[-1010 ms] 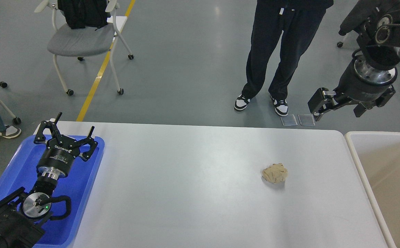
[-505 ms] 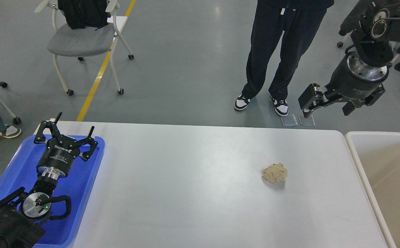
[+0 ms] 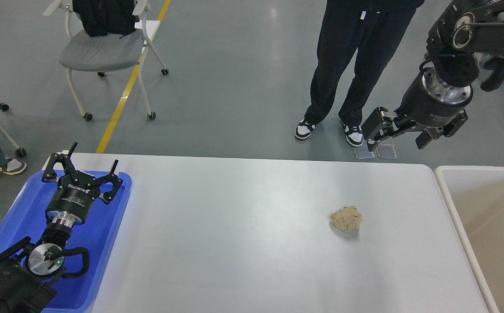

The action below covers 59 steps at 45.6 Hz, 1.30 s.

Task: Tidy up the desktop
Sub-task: 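Move the open right gripper down toward the beige paper ball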

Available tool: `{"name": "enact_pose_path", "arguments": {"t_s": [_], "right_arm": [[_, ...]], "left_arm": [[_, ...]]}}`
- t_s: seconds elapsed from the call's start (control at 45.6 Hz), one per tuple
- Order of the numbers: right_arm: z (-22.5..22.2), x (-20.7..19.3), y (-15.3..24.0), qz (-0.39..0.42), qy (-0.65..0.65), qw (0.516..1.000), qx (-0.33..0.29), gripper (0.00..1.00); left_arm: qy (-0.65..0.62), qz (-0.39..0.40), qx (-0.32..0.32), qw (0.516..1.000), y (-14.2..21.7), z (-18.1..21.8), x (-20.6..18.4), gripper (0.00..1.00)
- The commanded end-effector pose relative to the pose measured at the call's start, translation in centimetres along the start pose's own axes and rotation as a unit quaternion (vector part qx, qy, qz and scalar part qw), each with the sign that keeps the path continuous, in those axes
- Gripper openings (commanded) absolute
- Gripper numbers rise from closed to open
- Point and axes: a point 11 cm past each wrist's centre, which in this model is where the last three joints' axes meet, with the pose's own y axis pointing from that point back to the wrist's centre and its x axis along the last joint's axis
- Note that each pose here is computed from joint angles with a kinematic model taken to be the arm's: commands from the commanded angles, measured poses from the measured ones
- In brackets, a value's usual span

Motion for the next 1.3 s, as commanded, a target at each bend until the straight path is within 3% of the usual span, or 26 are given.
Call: {"name": "enact_pose_path", "arguments": {"t_s": [0.0, 1.098, 1.273], "right_arm": [[0.2, -0.3, 0.3, -0.004, -0.003, 1.0, -0.005, 1.0], [0.2, 1.3, 1.9, 0.029, 0.004, 0.999, -0.017, 1.0], [-0.1, 0.5, -0.1, 0.007, 0.019, 1.0, -0.021, 1.0]], "left_arm": [[0.001, -0.001, 0.0, 1.0, -0.1, -0.1, -0.1, 0.99], [0.001, -0.001, 0.001, 1.0, -0.1, -0.1, -0.1, 0.99], [0.001, -0.002, 0.001, 1.0, -0.1, -0.1, -0.1, 0.99]]}}
